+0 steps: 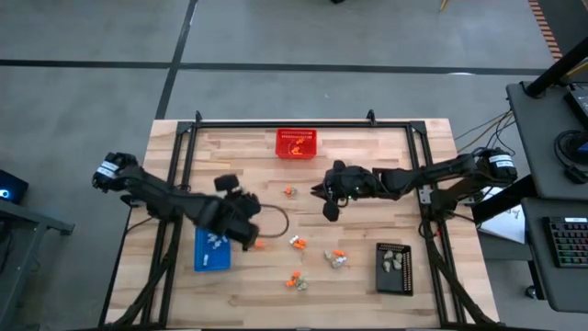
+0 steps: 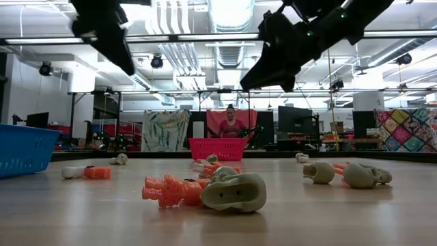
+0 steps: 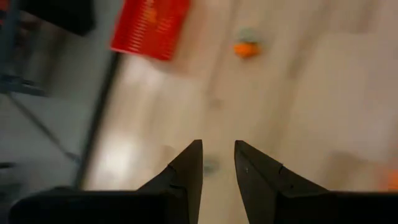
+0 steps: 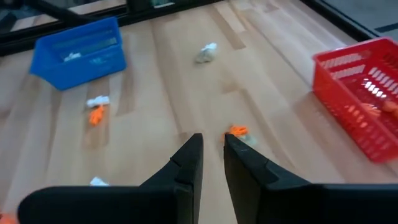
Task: Sort Halloween decoration
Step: Put the orange skeleton toy into the red bin
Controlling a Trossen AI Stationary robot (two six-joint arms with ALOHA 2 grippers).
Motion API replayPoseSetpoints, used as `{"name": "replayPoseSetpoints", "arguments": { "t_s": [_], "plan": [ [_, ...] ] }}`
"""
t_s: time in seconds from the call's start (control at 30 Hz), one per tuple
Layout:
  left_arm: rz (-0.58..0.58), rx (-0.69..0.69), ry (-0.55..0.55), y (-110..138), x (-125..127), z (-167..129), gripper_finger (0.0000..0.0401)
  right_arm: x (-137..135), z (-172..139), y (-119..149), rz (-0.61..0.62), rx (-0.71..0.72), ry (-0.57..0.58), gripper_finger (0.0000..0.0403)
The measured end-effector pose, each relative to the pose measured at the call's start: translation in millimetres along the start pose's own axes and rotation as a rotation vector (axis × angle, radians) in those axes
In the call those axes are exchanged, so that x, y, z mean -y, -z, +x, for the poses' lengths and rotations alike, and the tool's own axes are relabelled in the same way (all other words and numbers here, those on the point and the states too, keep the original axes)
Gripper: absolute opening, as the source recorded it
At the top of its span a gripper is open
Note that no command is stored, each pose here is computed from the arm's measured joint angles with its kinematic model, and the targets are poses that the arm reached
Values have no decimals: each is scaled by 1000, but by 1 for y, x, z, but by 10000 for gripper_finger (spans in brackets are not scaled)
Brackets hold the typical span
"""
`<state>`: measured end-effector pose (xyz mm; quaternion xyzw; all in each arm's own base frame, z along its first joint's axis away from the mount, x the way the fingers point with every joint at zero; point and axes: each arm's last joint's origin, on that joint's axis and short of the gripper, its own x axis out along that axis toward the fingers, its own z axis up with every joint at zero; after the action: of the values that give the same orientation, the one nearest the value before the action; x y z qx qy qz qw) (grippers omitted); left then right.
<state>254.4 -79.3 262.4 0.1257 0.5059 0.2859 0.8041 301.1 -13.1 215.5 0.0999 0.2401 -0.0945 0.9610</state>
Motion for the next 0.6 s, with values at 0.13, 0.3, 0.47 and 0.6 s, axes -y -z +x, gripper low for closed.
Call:
{"name": "replayPoseSetpoints", "arguments": {
  "t_s": [0.13,0.3,0.47,0.6],
  "plan": [
    [81,-26,-58,-4,-18,24,75,13,1,-4,8,16,36,53],
    [37,55,-42,-4,-39,54,75,32,1,-13,39,46,91,53],
    [-39,228,128,2,-47,67,75,39,1,-18,35,55,112,53],
    [-114,470,178,2,-50,63,75,38,0,-23,-21,65,108,53]
  ]
}}
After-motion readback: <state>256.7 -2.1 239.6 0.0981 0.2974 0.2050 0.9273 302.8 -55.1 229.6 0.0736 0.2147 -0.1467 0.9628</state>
